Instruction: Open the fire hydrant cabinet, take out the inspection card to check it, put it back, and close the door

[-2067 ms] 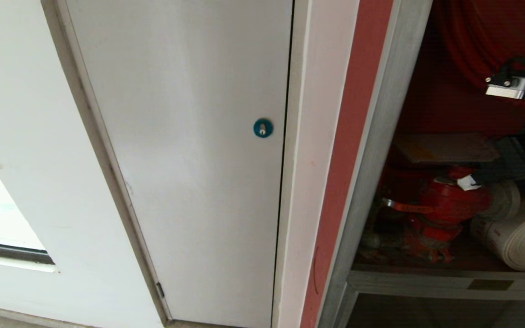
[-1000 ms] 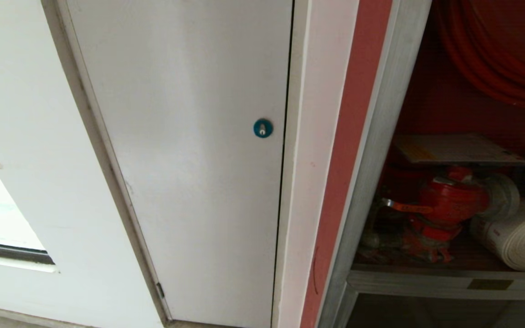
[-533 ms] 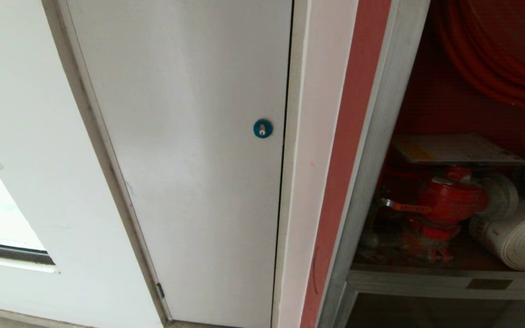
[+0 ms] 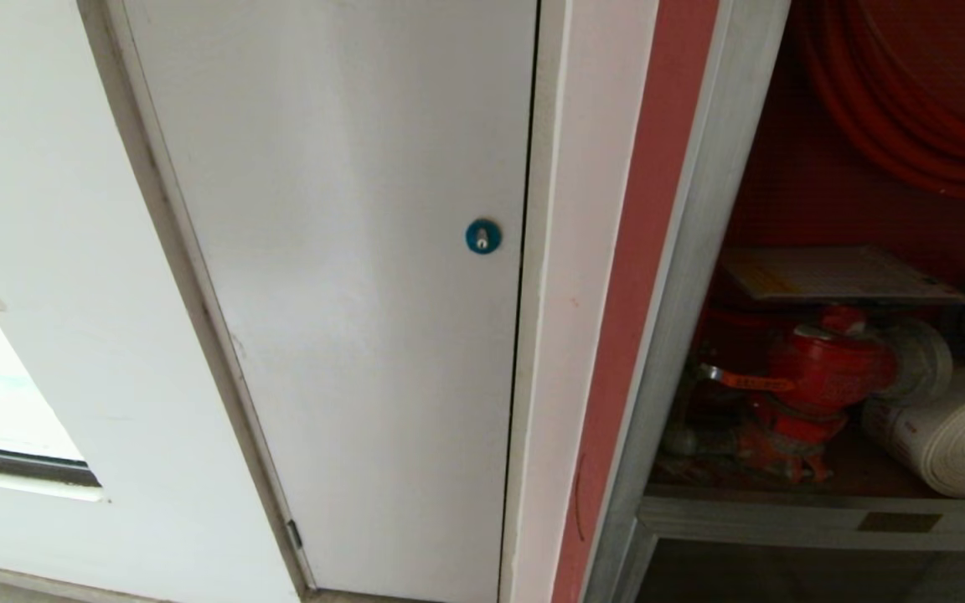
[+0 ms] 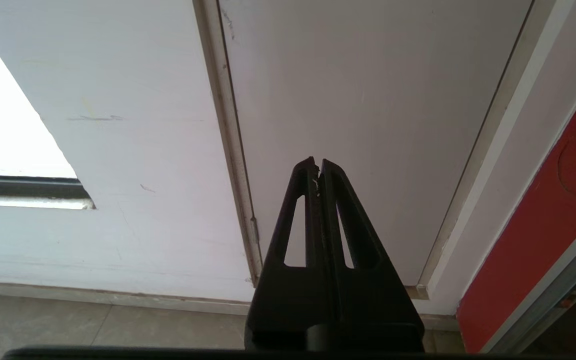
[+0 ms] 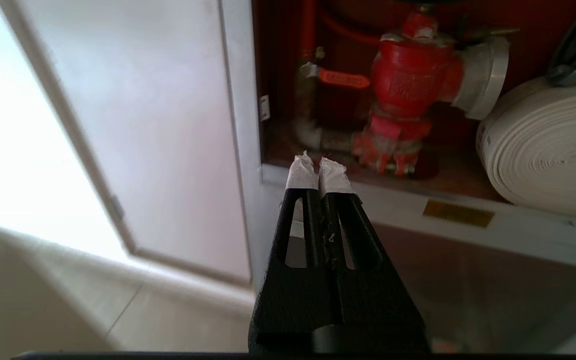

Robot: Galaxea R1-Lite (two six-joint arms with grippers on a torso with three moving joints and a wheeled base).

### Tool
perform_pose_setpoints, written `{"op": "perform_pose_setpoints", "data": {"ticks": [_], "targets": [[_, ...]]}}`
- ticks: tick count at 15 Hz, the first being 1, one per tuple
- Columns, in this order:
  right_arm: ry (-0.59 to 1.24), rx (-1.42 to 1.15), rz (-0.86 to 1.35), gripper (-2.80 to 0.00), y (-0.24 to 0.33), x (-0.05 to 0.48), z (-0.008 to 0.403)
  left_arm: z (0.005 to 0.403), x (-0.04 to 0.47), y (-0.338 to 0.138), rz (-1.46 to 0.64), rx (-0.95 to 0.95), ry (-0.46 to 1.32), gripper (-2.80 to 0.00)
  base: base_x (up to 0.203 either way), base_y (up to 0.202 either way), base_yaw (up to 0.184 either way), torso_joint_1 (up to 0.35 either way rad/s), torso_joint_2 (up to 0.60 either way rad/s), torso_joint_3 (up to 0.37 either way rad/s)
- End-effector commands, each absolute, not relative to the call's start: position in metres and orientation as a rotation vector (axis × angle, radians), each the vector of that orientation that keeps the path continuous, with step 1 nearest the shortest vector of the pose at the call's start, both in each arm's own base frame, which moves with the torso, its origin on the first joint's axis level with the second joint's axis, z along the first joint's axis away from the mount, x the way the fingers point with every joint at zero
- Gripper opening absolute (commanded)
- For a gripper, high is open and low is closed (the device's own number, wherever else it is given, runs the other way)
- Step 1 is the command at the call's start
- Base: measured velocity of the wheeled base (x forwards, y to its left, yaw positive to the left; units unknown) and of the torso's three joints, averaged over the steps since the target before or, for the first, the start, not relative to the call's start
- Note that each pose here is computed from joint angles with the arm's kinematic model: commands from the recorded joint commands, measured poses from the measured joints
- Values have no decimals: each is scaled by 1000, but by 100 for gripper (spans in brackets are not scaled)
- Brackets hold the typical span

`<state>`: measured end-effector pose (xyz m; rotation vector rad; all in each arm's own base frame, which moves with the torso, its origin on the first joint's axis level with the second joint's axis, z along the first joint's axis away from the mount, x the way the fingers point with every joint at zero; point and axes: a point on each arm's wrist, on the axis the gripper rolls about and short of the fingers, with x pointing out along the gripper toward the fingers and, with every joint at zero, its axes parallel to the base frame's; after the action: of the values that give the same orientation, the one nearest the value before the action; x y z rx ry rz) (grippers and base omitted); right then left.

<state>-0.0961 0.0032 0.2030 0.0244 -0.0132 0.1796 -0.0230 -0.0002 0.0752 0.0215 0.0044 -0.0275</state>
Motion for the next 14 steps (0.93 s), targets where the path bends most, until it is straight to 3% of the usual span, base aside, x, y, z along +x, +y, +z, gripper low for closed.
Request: {"op": "perform_pose_setpoints", "data": {"ticks": [1,5,9,14], "targets": [[-110,20,167,-280,3,-89,178,75,-23,0,-28,21,4,-280,0,0,0,0,0,0],[-233,50,31,-280,0,-46,137,75,-23,0,-28,21,4,-280,0,0,0,0,0,0],[-195,41,-13,-280,-1,-26,97,75,-23,0,-29,21,4,-280,0,0,0,0,0,0],[-85,36,-22,-280,-1,-23,83,75,-23,0,-28,21,4,-280,0,0,0,0,0,0]]}}
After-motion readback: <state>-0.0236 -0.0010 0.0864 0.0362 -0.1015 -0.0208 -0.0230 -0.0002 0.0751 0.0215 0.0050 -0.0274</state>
